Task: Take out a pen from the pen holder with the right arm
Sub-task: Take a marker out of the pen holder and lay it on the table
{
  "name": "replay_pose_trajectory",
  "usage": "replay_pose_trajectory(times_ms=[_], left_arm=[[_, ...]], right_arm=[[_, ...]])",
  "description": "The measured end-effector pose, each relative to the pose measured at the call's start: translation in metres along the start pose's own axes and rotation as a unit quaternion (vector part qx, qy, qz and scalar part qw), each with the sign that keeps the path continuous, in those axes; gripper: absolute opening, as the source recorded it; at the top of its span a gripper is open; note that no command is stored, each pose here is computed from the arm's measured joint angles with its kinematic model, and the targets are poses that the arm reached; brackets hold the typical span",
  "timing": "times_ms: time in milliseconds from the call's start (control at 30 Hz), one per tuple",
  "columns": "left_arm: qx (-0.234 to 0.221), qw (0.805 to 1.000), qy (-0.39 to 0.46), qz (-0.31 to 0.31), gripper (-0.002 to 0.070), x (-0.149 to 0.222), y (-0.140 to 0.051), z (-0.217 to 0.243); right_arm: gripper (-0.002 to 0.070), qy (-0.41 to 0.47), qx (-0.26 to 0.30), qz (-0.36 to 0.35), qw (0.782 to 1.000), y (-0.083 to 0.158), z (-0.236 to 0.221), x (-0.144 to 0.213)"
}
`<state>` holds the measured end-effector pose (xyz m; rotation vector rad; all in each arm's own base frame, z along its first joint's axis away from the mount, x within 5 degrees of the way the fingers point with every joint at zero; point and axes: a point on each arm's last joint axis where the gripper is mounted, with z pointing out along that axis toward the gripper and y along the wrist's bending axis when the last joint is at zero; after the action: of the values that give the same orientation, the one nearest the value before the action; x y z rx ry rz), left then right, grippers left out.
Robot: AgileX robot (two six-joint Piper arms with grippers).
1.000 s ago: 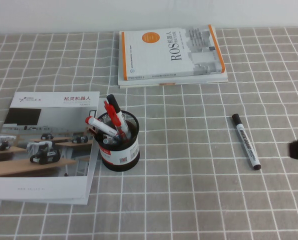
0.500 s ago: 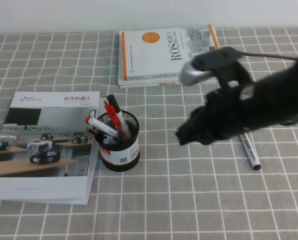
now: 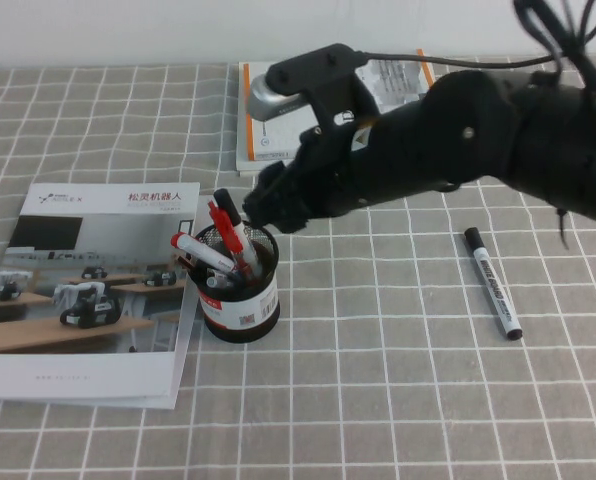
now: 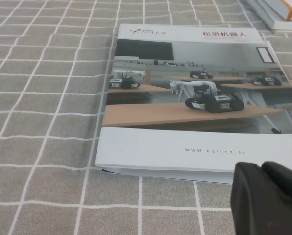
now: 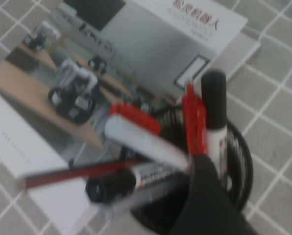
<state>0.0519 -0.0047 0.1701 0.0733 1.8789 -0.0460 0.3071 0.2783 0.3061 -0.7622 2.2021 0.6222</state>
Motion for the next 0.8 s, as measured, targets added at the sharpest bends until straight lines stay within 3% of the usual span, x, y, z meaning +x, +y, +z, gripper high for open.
replay_pose_trajectory(times_ms=[433,800], left_arm=[[0.0,1.0,0.0,0.0,-0.0003,0.0,0.0,0.0],[0.0,1.0,0.0,0.0,-0.0003,0.0,0.0,0.0]], right_arm=[[0.036,-0.023,0.004,0.005,1.0,-0.008,0.052,-0.015],[0.036,-0.018,0.003,-0.003,1.0,-0.009,0.062,-0.013]])
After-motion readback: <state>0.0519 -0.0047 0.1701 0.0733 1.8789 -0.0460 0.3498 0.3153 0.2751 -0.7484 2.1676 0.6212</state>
